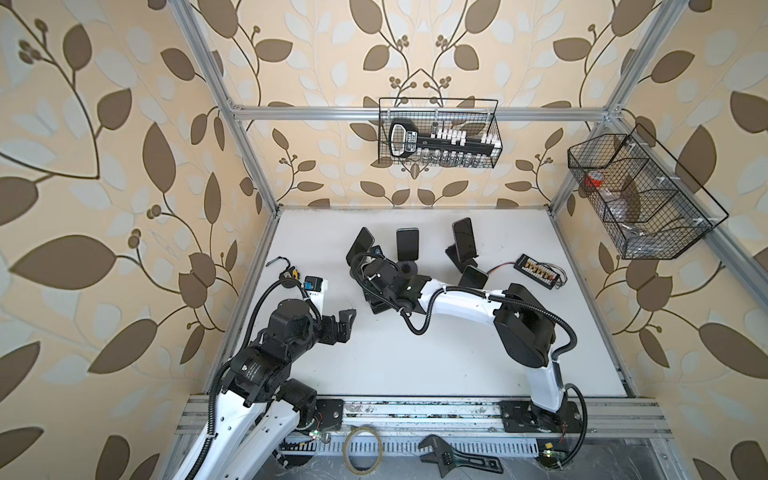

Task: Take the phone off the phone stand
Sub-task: 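Close the right gripper on the top edge of the silver phone, then lift the silver phone up out of the black folding stand with the right gripper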

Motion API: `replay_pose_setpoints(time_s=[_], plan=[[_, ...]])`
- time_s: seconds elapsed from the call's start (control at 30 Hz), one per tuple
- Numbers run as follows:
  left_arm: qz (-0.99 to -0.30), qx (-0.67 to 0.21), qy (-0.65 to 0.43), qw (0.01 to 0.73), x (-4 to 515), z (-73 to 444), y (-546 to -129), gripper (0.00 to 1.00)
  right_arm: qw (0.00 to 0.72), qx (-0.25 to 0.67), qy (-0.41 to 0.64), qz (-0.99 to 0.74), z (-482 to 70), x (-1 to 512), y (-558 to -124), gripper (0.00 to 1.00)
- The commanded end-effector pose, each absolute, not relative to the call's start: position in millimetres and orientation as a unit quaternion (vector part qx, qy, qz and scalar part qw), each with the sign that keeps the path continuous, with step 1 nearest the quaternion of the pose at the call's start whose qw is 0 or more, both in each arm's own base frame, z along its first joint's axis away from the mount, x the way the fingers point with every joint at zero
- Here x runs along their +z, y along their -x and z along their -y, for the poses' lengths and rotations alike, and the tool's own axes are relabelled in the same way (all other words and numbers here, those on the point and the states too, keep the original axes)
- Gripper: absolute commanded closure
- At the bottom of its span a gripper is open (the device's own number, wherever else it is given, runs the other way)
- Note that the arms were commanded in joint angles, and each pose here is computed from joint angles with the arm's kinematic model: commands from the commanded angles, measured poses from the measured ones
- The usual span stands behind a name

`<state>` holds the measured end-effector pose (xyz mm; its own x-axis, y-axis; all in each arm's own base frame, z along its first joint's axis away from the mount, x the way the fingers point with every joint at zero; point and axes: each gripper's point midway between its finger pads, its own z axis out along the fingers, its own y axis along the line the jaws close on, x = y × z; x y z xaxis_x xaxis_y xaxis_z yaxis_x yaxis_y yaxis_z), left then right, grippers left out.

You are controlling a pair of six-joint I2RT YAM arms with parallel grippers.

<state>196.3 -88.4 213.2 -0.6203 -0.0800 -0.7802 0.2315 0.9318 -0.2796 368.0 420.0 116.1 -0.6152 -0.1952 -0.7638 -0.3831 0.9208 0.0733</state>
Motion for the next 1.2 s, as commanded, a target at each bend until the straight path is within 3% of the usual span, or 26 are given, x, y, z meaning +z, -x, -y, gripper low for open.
replay_pose_setpoints(time_s=[0.0, 1.17], plan=[[-0.871, -0.178, -0.052, 0.454, 229.9, 88.4, -197.0, 0.01, 0.415, 0.124, 0.157, -0.888, -420.9, 134.7, -366.7, 0.26], [-0.871, -0.172, -0.043, 0.457, 229.1, 84.8, -198.9, 0.01, 0.446, 0.15, 0.156, -0.868, -416.2, 184.8, -357.8, 0.3]])
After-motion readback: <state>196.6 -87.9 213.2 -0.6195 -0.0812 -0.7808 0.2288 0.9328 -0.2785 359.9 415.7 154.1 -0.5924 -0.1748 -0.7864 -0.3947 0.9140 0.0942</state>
